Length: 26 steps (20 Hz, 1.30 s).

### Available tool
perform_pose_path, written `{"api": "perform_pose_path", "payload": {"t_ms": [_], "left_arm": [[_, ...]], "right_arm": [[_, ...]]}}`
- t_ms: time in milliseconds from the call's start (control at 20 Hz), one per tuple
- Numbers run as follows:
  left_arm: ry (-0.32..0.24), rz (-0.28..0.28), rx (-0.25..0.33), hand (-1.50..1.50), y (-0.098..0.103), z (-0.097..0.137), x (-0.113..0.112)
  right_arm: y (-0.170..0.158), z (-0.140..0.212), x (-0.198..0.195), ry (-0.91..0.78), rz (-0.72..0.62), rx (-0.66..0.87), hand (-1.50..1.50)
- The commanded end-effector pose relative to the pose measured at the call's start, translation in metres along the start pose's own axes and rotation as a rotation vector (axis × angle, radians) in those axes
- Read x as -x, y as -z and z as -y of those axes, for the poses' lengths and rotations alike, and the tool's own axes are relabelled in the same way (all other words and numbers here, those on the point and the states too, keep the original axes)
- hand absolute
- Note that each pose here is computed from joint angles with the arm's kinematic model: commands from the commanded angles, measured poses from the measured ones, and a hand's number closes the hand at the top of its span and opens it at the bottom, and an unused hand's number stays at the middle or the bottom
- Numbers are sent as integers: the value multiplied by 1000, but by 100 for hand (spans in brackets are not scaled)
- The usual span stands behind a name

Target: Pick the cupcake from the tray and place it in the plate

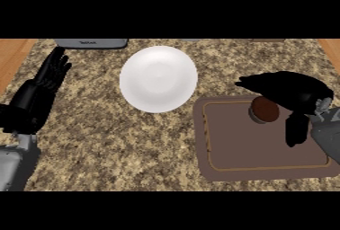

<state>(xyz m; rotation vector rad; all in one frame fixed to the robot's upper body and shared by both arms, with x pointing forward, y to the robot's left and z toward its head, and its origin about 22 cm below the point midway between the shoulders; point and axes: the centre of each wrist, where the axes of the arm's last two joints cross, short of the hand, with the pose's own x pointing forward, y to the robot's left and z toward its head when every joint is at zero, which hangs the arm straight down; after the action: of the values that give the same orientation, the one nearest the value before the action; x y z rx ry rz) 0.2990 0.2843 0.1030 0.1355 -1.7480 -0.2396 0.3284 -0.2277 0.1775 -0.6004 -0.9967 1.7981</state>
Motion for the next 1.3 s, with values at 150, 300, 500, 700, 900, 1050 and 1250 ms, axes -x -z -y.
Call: {"api": "perform_pose_path", "payload": {"t_ms": [150,300,500,700,900,1050,1250], "left_arm": [[14,-22,-2,0,12,6,-5],[-8,20,11,0,1,11,-3],[-2,-4,10,0,3,5,5],[16,17,-3,0,-17,-5,-3],[-9,-4,12,0,-8,2,0],[-6,-9,2,0,7,8,-6],[3,-8,-4,0,8,-2,-5]], "right_arm": [[31,-16,17,-64,-119,-47,-150],[32,-26,24,-39,-108,-54,-150],[57,-31,35,-34,-112,-77,-150],[39,-46,58,-21,-89,-116,-150],[58,-47,41,-50,-138,-125,-150],[65,-60,51,-77,-149,-128,-150],[77,-77,48,-28,-65,-77,150]]}}
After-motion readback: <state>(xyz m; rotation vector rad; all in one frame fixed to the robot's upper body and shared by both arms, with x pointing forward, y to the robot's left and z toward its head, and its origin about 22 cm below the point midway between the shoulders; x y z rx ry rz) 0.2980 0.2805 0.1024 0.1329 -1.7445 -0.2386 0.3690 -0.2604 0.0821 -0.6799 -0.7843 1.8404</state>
